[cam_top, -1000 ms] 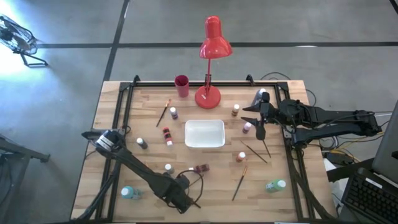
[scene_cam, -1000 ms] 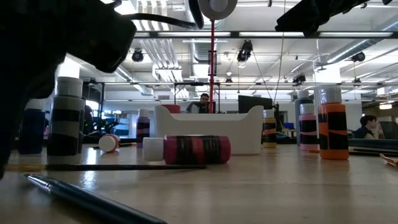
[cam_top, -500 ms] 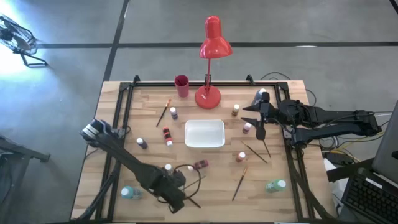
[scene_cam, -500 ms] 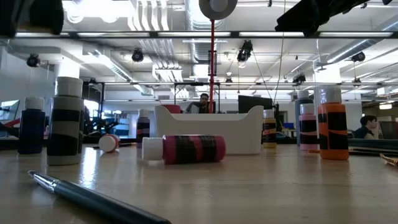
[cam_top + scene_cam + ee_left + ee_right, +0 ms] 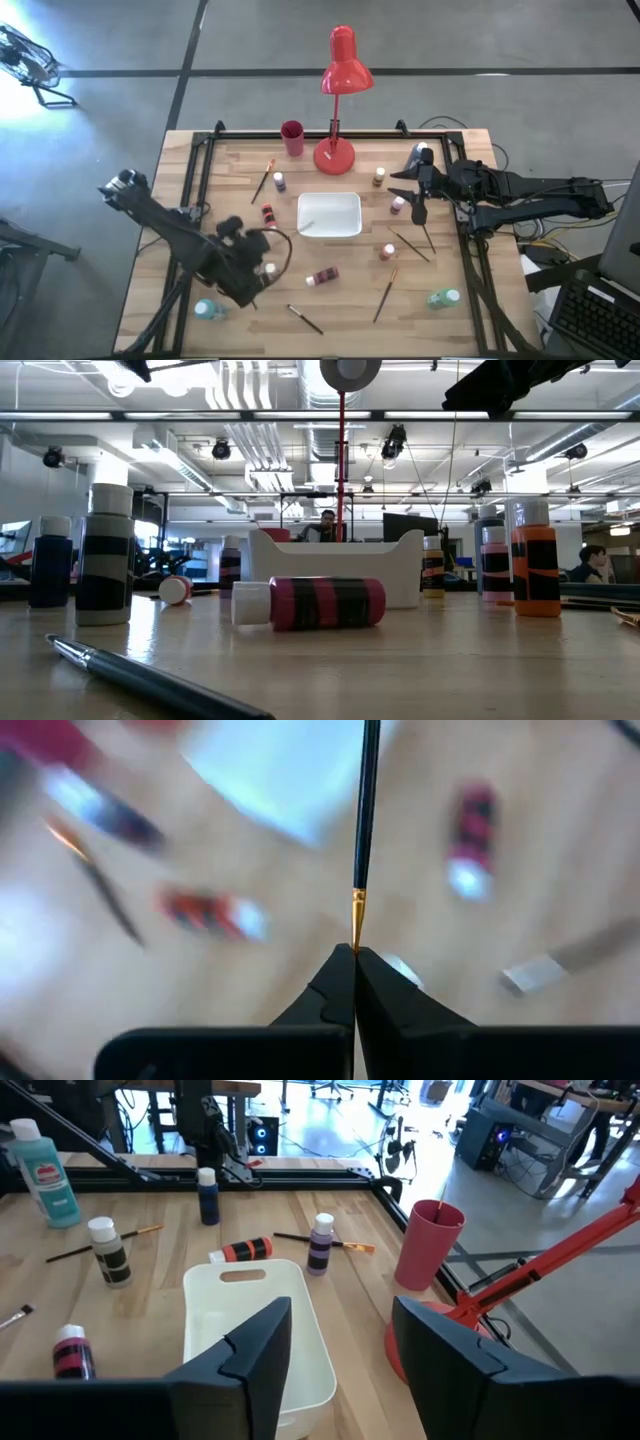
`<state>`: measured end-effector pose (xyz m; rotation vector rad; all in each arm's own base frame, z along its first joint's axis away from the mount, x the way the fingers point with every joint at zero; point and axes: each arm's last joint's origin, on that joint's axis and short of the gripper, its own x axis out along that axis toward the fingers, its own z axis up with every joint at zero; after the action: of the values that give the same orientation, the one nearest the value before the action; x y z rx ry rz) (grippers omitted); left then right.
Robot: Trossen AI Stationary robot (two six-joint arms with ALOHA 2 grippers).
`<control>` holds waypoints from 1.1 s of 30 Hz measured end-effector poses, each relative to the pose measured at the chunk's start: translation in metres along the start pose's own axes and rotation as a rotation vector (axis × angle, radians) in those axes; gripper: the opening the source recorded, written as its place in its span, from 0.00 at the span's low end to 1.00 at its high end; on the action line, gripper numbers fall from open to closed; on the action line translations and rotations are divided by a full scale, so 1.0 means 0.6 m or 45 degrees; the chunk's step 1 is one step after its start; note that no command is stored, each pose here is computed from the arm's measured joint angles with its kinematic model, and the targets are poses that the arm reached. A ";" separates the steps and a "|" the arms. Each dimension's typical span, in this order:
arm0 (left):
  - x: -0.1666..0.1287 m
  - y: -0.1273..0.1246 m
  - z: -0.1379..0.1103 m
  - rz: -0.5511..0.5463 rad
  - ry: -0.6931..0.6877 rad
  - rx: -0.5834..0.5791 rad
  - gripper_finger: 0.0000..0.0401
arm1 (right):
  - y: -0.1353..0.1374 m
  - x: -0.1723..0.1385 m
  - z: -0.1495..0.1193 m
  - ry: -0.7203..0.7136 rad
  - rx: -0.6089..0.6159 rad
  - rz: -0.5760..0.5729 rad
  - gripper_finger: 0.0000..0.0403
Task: Pick & Place Paint Supplies
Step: Put the gold paint brush into the red cup
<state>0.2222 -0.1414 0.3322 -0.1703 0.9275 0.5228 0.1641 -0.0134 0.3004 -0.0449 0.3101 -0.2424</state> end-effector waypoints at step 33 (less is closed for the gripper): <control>0.106 0.367 0.186 1.468 0.825 1.238 0.00 | -0.001 0.000 0.000 -0.001 0.087 -0.013 0.44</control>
<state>0.2232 0.1111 0.3659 1.2132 1.7963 1.0183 0.1640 -0.0137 0.3004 0.0210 0.3009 -0.2631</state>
